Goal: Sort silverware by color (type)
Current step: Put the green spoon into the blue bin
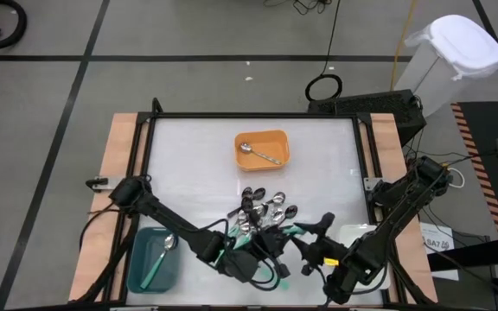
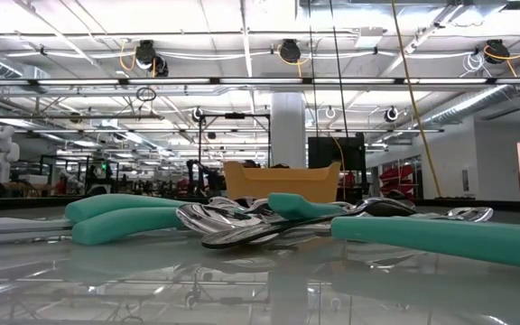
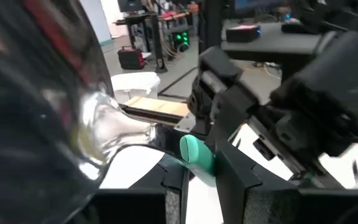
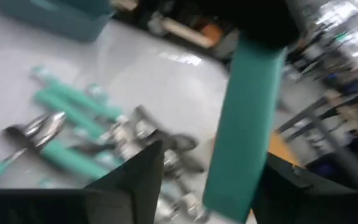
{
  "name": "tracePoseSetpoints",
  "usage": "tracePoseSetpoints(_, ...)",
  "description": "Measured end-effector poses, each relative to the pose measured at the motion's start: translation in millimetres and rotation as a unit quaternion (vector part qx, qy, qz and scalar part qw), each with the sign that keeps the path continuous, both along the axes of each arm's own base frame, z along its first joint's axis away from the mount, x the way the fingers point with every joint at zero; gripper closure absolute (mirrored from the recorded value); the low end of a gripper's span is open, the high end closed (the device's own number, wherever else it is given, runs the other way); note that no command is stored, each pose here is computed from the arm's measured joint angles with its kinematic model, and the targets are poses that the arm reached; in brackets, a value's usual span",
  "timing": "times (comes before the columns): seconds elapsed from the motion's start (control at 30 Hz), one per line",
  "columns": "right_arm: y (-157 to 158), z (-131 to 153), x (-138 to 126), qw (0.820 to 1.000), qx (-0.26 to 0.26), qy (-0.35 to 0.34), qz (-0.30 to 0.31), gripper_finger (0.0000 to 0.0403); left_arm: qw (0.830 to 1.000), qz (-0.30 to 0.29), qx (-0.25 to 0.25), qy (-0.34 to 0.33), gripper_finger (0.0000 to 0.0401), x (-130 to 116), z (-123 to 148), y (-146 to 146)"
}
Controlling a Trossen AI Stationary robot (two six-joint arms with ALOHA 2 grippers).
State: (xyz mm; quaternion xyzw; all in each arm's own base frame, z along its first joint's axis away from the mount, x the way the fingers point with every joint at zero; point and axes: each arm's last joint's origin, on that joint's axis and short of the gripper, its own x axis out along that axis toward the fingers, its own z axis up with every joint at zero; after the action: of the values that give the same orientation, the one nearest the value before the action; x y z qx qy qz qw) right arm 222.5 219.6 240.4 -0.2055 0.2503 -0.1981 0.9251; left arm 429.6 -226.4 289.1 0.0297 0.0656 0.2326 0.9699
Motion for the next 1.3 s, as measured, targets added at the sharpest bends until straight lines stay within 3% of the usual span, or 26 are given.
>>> tracePoseSetpoints(0.13,1,-4,1,0.998,0.035,0.052,0.026,0.0196,0.999,-0.024,0.013,0.036,0.0349,-7,-1,-5)
tracePoseSetpoints(0.43,2,-7,1,0.989,0.073,0.115,0.061,0.0195,0.984,-0.107,-0.04,0.139,0.0349,-12,-22,-2)
tracePoseSetpoints(0.6,3,-8,0,0.986,0.073,0.132,0.074,0.0195,0.972,-0.125,-0.064,0.19,0.0349,-16,-32,0)
tracePoseSetpoints(0.77,4,-7,2,0.986,0.066,0.126,0.081,0.0195,0.96,-0.128,-0.083,0.235,0.0349,-22,-40,0)
tracePoseSetpoints(0.93,7,-10,14,0.99,0.065,0.068,0.11,0.0195,0.954,-0.127,-0.091,0.255,0.0349,-27,-44,-2)
tracePoseSetpoints(1.13,0,-11,41,0.971,0.134,0.051,0.192,0.0195,0.95,-0.136,-0.088,0.268,0.0349,-35,-45,-12)
tracePoseSetpoints(1.3,-13,-10,56,0.967,0.162,0.021,0.194,0.0195,0.947,-0.155,-0.082,0.271,0.0349,-45,-46,-28)
